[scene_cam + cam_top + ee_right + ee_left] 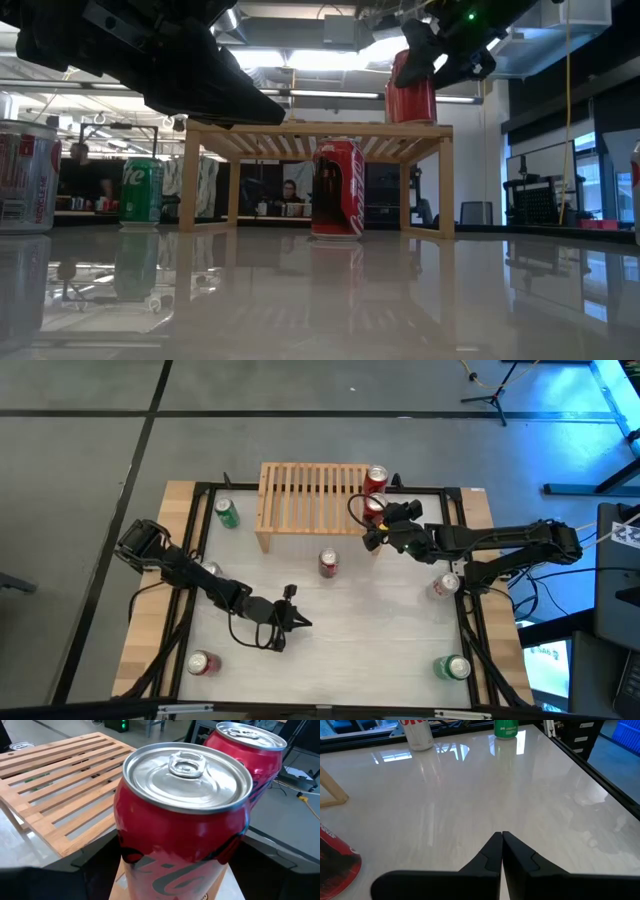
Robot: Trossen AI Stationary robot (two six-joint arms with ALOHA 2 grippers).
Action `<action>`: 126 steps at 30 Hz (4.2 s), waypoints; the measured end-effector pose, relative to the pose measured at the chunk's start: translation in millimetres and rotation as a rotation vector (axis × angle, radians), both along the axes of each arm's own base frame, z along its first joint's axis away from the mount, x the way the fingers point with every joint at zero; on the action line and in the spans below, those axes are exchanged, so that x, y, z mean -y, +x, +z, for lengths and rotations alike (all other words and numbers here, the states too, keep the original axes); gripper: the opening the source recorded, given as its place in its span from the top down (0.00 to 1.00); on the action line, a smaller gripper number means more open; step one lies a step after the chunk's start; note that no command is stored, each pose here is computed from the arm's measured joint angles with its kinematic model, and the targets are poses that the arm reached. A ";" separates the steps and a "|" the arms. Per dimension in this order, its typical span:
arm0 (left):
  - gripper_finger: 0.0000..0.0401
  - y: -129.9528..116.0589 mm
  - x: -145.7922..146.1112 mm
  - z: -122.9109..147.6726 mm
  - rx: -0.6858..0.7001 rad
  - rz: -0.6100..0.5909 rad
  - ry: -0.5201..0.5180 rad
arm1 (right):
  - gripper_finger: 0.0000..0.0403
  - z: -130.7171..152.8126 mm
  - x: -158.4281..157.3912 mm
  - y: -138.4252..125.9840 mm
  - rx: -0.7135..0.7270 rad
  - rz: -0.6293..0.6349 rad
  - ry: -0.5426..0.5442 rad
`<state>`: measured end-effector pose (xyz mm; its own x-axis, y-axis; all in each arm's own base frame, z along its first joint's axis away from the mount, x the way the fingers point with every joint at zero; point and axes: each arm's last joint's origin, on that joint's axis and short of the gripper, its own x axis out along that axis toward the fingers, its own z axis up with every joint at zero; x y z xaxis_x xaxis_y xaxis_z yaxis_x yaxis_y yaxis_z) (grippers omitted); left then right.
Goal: Place canned beverage on shelf
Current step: Put the red soda can on the shelf
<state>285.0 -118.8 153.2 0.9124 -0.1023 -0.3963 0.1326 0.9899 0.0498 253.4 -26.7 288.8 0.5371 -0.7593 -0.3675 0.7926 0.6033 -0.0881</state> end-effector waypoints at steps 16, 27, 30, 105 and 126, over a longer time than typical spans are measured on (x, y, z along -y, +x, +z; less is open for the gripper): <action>0.99 0.0 0.0 -0.1 -0.001 0.002 -0.003 | 0.19 0.1 0.0 -0.1 0.001 -0.001 0.001; 0.99 0.0 0.0 -0.1 -0.001 0.002 -0.003 | 0.19 -0.1 0.4 -0.8 -0.005 -0.018 -0.011; 0.99 -0.1 0.0 -0.1 -0.001 0.002 -0.003 | 0.19 0.0 0.2 -0.3 -0.001 -0.005 -0.002; 0.99 0.2 0.1 0.6 0.006 0.002 -0.006 | 0.05 44.4 -1.4 -0.6 -0.065 0.089 -0.010; 0.99 0.2 0.1 0.6 0.007 0.002 -0.006 | 0.05 43.2 -0.8 -5.2 -0.140 0.059 -0.032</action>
<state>285.2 -118.9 153.8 0.9151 -0.1031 -0.3898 0.1306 0.9904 0.0446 248.2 -25.9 332.0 0.5259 -0.7407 -0.4181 0.7347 0.6432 -0.2154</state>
